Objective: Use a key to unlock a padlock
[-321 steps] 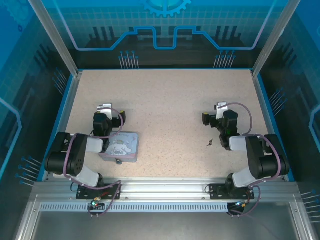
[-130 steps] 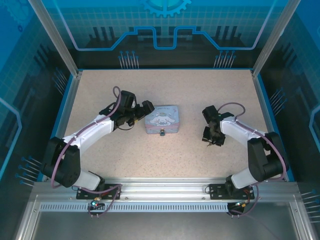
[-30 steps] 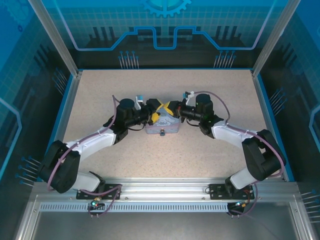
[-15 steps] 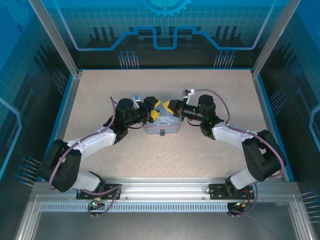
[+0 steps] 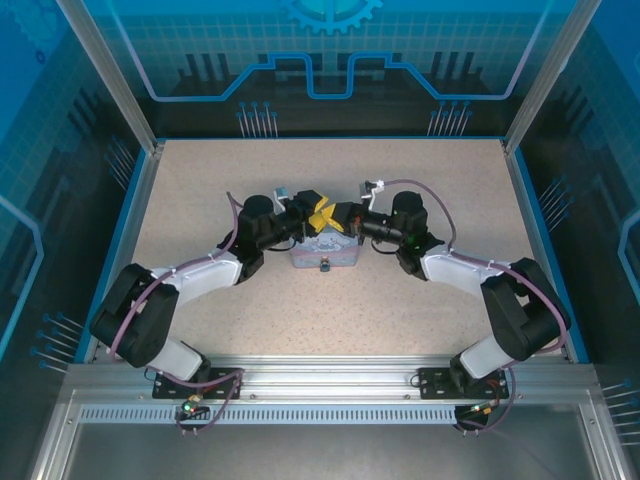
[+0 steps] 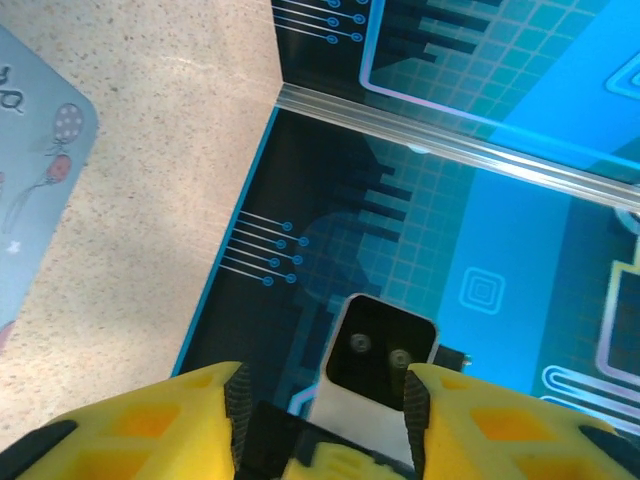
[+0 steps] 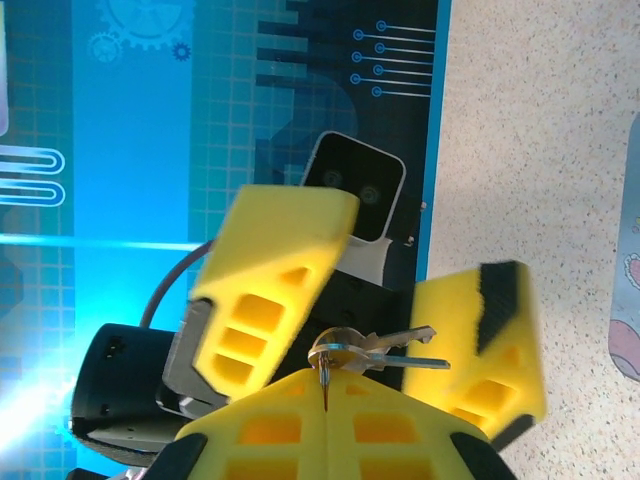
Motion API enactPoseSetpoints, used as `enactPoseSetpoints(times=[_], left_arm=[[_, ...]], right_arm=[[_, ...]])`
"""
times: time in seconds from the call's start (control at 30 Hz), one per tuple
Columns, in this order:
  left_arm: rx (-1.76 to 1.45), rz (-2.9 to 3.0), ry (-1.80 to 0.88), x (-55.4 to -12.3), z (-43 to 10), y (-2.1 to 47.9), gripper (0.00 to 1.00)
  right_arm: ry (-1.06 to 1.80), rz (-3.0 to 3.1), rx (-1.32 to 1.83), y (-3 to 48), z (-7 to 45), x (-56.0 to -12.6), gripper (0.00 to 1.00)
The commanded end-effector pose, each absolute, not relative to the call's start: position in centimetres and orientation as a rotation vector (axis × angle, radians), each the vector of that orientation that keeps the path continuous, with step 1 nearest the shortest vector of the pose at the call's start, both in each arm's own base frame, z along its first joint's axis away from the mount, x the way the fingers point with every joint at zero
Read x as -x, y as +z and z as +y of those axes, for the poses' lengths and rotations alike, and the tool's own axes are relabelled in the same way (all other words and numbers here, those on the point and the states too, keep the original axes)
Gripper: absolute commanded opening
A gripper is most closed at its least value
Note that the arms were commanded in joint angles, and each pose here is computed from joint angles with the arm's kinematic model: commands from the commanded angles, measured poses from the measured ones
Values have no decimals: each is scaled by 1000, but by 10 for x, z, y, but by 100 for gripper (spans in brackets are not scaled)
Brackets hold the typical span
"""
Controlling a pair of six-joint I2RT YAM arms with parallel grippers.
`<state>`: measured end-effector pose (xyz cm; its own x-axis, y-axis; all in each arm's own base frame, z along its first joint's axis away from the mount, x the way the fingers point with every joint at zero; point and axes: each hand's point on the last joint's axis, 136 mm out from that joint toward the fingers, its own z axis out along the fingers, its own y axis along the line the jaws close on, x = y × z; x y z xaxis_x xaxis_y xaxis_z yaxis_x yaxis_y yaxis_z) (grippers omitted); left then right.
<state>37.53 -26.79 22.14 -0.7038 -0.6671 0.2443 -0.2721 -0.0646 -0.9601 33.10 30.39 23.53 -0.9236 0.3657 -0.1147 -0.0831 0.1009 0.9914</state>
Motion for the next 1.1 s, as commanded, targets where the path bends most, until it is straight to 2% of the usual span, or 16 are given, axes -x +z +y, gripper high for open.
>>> enactPoseSetpoints(times=[0.0,0.5,0.9,1.07], left_arm=[[955,1810,-1902,-382,-271,252,41],[971,1832,-1852,-376,-264,241,23],[957,1849,-1833,-375,-265,240,22],[941,1877,-1814,-375,-267,238,32]], right_arm=[[1882,2036,-240,236,307,-330,0],[1820,2042,-331,225,284,-332,0],[1823,2040,-322,227,284,-332,0],[1822,2030,-302,231,284,-332,0]])
